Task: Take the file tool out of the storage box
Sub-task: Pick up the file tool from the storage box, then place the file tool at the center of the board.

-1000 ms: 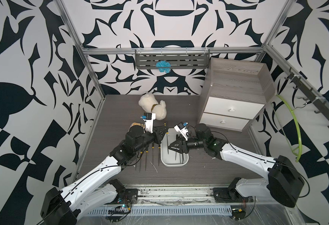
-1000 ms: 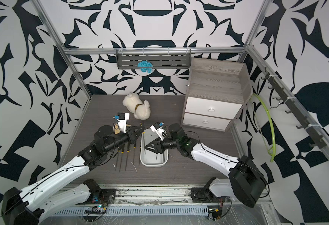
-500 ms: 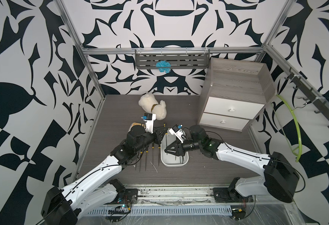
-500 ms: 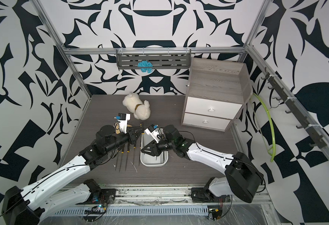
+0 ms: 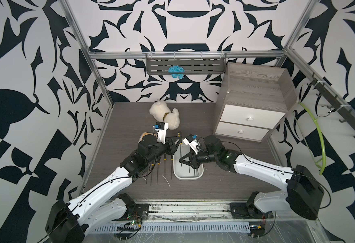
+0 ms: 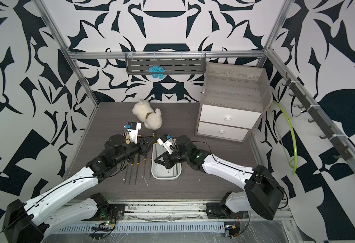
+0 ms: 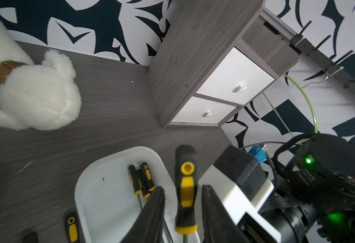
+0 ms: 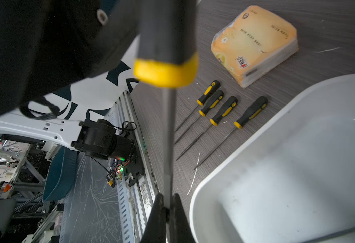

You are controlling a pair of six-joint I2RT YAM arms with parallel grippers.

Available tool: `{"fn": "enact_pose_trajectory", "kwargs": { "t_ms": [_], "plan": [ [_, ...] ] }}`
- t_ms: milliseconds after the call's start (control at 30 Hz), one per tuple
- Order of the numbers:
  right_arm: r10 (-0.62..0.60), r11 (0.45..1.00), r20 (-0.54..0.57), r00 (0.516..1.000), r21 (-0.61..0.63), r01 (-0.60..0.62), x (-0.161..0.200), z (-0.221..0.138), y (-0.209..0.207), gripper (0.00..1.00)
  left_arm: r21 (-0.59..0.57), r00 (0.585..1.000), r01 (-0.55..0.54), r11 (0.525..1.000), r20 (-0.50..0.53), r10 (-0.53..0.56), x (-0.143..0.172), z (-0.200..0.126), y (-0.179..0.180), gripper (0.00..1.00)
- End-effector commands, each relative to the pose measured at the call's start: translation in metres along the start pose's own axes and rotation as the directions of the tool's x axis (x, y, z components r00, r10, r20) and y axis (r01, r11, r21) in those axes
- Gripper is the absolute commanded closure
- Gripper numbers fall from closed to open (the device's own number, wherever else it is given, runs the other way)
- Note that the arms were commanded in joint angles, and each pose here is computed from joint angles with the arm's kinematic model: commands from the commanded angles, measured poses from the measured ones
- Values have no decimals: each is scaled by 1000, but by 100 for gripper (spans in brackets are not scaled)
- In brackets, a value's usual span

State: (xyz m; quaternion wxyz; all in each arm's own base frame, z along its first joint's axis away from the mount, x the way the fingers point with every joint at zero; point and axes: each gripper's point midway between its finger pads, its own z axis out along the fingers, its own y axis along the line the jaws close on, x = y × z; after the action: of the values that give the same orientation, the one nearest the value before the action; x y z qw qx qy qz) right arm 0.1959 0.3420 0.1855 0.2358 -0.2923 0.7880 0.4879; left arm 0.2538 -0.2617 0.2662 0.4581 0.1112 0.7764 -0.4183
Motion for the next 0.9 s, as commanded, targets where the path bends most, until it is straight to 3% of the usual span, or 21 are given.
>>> {"fn": "enact_pose_trajectory", "kwargs": {
  "t_ms": [0, 67, 167, 267, 467, 567, 700, 867],
  "plan": [
    [-8, 999, 67, 998, 45, 5, -13, -15, 3, 100, 53, 999, 16, 998, 36, -18, -12, -4, -12, 43],
    [31, 991, 35, 999, 129, -36, -3, -24, -7, 100, 59, 998, 29, 998, 54, -33, -13, -9, -13, 21],
    [119, 944, 1, 993, 310, -113, 14, -45, -29, 100, 70, 997, 22, 997, 69, -26, -17, -17, -17, 7],
    [234, 821, -46, 971, 545, -172, 41, -82, -55, 100, 68, 995, 20, 997, 92, -26, -18, -20, -16, 3],
    [419, 584, -104, 902, 791, -180, 91, -133, -83, 100, 6, 999, 48, 999, -19, -48, -5, -3, -7, 4],
    [505, 560, -166, 847, 810, -175, 111, -131, -87, 100, -19, 994, 60, 998, -87, -61, 4, 9, -2, 6],
    [623, 590, -262, 737, 776, -223, 129, -116, -84, 100, -43, 981, 58, 997, -184, -65, 18, 23, 2, 9],
    [726, 559, -302, 617, 782, -276, 142, -110, -89, 100, -43, 964, 65, 997, -256, -74, 29, 33, 2, 11]
  ]
}}
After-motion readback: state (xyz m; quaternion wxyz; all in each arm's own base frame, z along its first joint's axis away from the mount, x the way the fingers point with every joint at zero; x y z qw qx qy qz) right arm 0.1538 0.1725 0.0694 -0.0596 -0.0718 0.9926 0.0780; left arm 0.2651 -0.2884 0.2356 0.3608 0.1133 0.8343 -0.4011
